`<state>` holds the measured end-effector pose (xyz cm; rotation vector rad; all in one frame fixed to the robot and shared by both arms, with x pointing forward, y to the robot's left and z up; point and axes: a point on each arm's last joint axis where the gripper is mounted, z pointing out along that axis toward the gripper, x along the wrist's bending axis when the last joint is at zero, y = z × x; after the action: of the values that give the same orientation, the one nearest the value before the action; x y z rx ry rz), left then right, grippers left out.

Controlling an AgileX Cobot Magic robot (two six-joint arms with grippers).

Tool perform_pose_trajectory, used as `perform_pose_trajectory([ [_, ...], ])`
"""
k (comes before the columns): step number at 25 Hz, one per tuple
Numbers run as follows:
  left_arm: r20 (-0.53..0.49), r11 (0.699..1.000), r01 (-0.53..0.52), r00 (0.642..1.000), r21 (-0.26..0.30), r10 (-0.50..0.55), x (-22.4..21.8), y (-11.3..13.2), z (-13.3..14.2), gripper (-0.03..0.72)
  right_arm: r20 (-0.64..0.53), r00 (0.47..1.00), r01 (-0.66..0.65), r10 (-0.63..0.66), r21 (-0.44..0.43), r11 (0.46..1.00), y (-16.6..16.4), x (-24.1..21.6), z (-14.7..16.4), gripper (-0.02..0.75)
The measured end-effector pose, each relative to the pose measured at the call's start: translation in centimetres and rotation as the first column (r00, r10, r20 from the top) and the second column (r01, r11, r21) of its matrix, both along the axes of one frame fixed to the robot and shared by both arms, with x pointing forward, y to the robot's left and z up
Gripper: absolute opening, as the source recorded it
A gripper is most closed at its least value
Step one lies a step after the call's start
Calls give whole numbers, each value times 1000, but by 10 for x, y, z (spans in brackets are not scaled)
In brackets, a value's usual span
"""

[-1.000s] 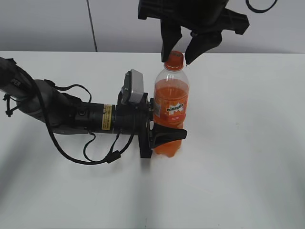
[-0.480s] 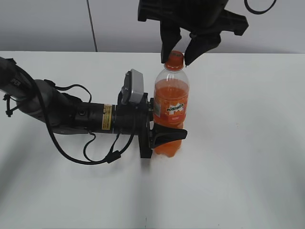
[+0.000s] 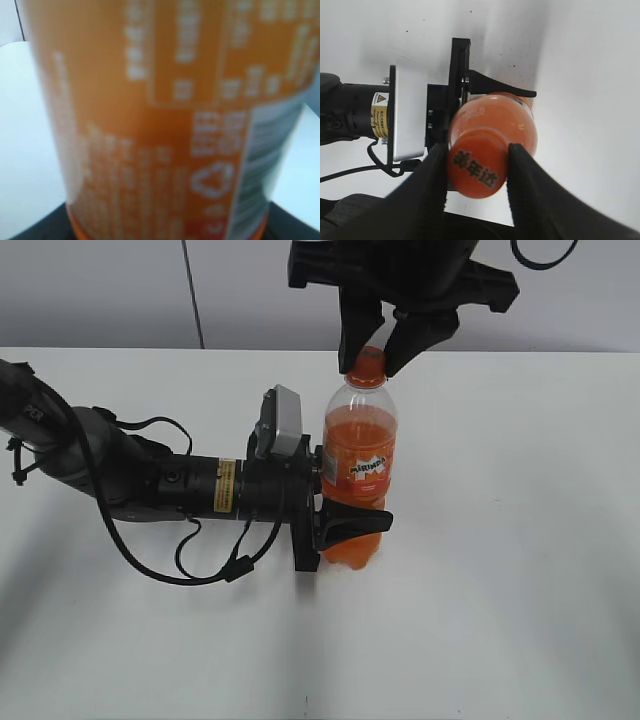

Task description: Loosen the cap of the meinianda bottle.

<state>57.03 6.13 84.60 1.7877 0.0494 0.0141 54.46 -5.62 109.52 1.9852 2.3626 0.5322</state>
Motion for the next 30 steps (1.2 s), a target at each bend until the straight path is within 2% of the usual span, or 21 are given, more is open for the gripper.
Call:
perform_pose_trajectory([
  [5, 0, 1000, 0, 1000, 0, 0, 0, 0, 0, 391, 13, 999, -49, 49, -12, 999, 0, 0, 0, 274],
  [9, 0, 1000, 1, 1000, 0, -1, 0, 0, 0, 391, 39, 987, -157, 158, -39, 987, 0, 0, 0, 273],
  [16, 1, 1000, 3, 1000, 1, -3, 0, 0, 0, 391, 84, 921, -370, 379, -107, 923, 0, 0, 0, 272],
  [22, 1, 1000, 4, 1000, 2, -4, 0, 0, 0, 391, 112, 803, -564, 586, -177, 807, 1, 0, 1, 269],
  [30, 11, 1000, 19, 1000, -1, -19, -1, 1, 0, 390, 139, 555, -785, 820, -239, 572, 5, -3, 2, 269],
])
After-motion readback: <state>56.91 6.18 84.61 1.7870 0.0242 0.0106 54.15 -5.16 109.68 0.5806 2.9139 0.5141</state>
